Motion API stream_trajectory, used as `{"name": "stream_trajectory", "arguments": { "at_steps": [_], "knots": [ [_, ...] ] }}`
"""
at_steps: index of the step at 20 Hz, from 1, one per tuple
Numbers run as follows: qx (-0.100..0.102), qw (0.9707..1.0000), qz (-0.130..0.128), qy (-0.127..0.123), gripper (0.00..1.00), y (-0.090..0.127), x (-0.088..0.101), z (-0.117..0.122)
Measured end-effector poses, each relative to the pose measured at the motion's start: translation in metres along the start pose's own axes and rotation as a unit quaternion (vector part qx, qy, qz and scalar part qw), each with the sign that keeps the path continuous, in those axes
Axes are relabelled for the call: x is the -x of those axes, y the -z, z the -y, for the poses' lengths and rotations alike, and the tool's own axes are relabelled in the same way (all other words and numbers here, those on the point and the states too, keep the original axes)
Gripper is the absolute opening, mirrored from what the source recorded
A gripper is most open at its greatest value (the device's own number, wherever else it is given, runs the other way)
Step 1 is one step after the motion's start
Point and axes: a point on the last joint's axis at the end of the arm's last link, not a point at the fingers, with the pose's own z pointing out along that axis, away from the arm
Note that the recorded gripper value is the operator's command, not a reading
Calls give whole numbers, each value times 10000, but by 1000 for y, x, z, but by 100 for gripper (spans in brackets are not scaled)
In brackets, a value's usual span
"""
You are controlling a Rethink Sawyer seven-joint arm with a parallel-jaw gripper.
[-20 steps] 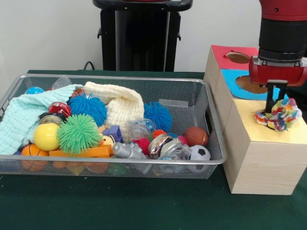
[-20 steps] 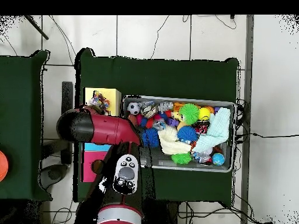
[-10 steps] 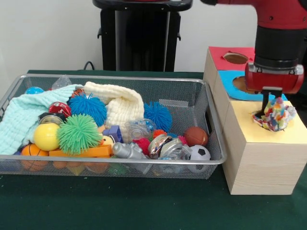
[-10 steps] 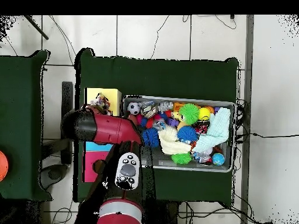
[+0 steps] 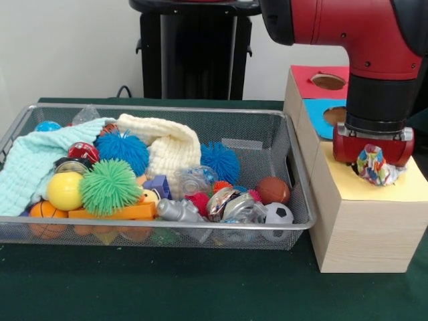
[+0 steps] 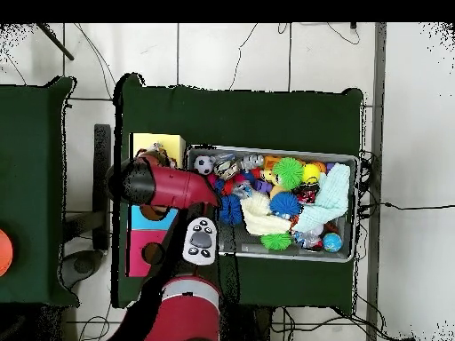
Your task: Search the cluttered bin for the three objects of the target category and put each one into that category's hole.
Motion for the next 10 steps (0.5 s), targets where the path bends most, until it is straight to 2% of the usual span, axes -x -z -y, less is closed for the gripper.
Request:
{"name": "stream_trajectory", "arguments": {
  "at_steps": [10],
  "knots": [
    [7, 10000, -20, 38, 0, 1, 0, 0]
  ]
}}
